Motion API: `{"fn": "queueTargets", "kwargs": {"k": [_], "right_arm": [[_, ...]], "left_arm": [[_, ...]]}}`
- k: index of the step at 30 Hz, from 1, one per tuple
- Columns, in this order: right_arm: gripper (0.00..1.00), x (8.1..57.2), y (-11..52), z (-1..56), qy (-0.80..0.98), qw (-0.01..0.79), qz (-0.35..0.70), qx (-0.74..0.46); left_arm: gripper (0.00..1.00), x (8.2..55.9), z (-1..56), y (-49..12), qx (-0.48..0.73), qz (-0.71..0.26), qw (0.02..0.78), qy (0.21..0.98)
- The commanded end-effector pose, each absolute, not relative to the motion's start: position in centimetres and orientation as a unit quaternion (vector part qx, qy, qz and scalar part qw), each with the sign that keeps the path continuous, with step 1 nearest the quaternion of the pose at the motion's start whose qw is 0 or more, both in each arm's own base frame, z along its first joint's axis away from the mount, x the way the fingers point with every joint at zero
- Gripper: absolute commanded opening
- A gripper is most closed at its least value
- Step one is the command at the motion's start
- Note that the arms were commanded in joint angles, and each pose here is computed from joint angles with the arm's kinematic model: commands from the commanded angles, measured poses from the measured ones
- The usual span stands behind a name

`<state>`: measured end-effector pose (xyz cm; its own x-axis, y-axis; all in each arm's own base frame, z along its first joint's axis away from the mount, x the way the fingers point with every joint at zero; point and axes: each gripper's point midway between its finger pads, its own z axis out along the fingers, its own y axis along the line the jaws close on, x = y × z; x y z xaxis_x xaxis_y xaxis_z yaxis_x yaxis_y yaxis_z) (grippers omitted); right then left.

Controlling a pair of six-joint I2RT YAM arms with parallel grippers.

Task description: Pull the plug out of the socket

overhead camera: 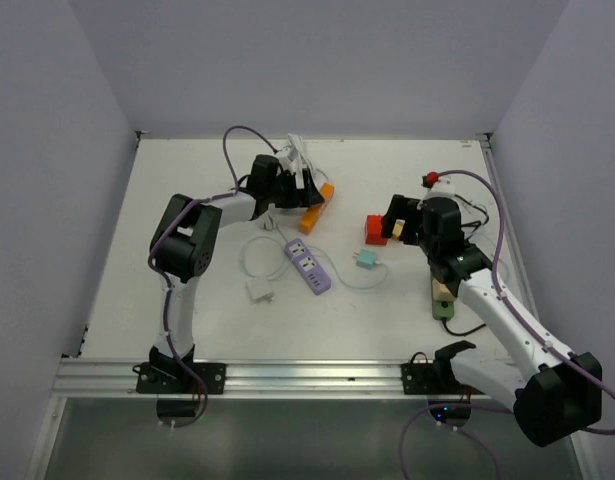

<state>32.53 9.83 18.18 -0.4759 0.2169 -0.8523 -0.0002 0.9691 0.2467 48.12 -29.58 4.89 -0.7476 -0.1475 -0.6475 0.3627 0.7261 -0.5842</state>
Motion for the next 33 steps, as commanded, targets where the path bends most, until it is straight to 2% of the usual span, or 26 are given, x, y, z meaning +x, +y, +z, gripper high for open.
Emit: {"fn": "queueTargets", "kwargs": {"k": [1,3,4,8,17,20,23,25,26,27,30,33], "right_arm": [[0.99,32.6,8.7,20.1,0.841,0.529,0.086,0.069],[0.99,32.4,8.2,20.1,0.841,0.530,0.081,0.072],[0.99,32.3,8.1,20.3,0.839,0.533,0.082,0.073],[0.99,32.1,7.8,20.1,0.841,0.531,0.077,0.073],[0.99,32.0,7.4,19.3,0.845,0.525,0.069,0.072],[0.99,32.0,7.3,19.4,0.845,0.526,0.069,0.072],[0.99,32.0,7.4,19.4,0.844,0.526,0.071,0.071],[0.99,32.0,7.3,19.2,0.846,0.524,0.070,0.072],[0.99,32.0,7.3,19.1,0.846,0.523,0.069,0.072],[0.99,32.0,7.2,19.1,0.846,0.524,0.070,0.073],[0.99,31.9,7.2,19.0,0.846,0.524,0.071,0.074],[0.99,31.9,7.3,19.0,0.846,0.523,0.073,0.073]], "left_arm": [[1.00,49.2,9.3,-29.9,0.111,-0.315,0.393,0.857],[1.00,49.3,9.6,-30.7,0.142,-0.282,0.404,0.859],[1.00,48.7,8.1,-30.1,0.144,-0.248,0.384,0.877],[0.97,47.6,7.6,-31.4,0.181,-0.216,0.383,0.880],[0.80,47.0,5.0,-30.8,0.206,-0.132,0.361,0.900],[0.71,47.1,5.5,-30.9,0.206,-0.138,0.370,0.895],[0.54,47.0,5.8,-31.4,0.205,-0.150,0.370,0.894],[0.29,47.0,5.8,-31.6,0.198,-0.159,0.370,0.894],[0.29,47.1,5.8,-31.7,0.198,-0.161,0.371,0.893],[0.22,47.1,5.9,-31.7,0.196,-0.164,0.371,0.893],[0.11,46.8,5.7,-32.1,0.192,-0.184,0.367,0.892],[0.06,46.0,6.3,-33.0,0.170,-0.256,0.360,0.881]]}}
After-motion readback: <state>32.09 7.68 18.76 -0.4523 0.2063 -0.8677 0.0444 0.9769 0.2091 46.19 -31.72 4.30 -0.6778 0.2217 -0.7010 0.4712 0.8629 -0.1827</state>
